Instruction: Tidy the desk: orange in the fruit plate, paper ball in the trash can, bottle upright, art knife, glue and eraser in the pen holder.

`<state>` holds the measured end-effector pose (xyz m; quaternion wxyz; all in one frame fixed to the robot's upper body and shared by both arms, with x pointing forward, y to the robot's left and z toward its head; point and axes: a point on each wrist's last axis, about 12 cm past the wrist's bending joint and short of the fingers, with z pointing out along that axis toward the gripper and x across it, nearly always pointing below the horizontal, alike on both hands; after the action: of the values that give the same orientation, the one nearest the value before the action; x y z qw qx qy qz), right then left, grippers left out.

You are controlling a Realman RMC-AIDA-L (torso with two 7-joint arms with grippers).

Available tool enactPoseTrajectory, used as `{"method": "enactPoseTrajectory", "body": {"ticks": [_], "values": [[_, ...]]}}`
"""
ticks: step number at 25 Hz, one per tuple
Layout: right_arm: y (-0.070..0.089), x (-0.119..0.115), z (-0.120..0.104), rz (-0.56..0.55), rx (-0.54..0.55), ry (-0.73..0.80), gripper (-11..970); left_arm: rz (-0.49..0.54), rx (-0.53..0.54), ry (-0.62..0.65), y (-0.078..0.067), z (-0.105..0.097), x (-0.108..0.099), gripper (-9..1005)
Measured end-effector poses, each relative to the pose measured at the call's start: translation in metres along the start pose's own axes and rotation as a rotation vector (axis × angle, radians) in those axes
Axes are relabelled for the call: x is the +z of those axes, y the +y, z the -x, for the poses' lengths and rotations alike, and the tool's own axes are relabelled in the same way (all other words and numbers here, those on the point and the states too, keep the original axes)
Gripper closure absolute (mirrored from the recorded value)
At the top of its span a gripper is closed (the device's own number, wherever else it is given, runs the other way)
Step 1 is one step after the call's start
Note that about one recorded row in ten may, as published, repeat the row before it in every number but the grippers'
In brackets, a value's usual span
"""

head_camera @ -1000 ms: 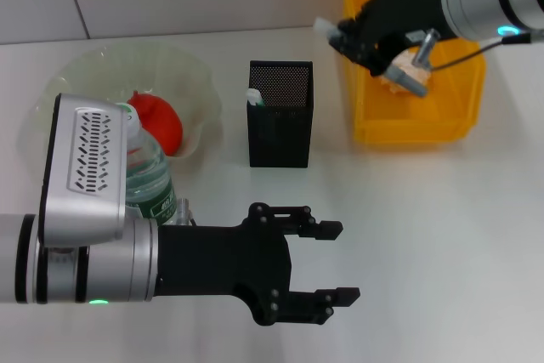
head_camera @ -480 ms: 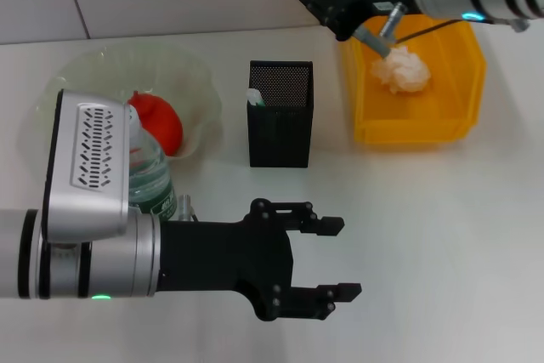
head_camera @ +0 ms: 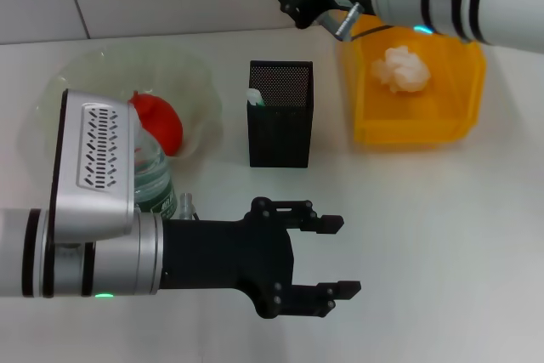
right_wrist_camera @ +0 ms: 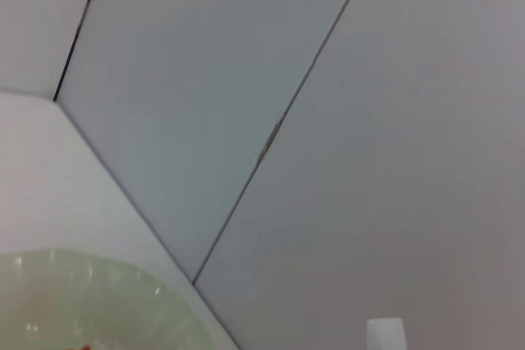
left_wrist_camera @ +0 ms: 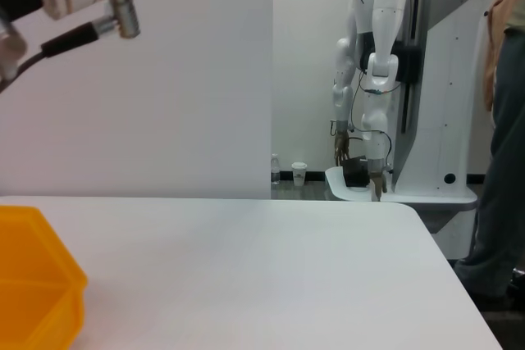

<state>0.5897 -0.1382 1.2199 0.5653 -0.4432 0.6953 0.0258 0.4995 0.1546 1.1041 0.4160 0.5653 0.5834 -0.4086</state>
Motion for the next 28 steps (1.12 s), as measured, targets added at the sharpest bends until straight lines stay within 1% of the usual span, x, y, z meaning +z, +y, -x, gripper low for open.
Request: {"method": "enactPoseTrajectory", "body": {"ticks": [9,10,11,15,16,20,23,25,28], "values": [[0.009,0.012,-0.009,-0.059,0.020,-0.070,827,-0.002,0.002,0.004,0.002,-0.001,0.002,298],[0.013,0.015,-0.011,-0.064,0.024,-0.082,827,-0.001,0.002,0.005,0.002,-0.001,0.002,298],[0.013,0.015,-0.011,-0.064,0.024,-0.082,827,-0.001,0.002,0.005,0.002,-0.001,0.002,298],[0.023,0.021,-0.015,-0.065,0.039,-0.102,827,0.003,0.003,0.006,0.003,-0.001,0.002,298],[0.023,0.021,-0.015,-0.065,0.039,-0.102,827,0.003,0.002,0.006,0.003,-0.001,0.002,298],[0.033,0.027,-0.020,-0.059,0.058,-0.119,827,0.003,0.002,0.005,0.003,-0.001,0.002,298],[0.036,0.028,-0.021,-0.059,0.057,-0.123,827,0.004,0.009,0.005,0.004,-0.001,0.002,298],[0.043,0.030,-0.022,-0.054,0.052,-0.131,827,0.009,0.013,0.007,0.004,-0.002,0.001,298],[0.044,0.030,-0.021,-0.051,0.053,-0.134,828,0.014,0.008,0.011,0.004,-0.004,-0.001,299]]}}
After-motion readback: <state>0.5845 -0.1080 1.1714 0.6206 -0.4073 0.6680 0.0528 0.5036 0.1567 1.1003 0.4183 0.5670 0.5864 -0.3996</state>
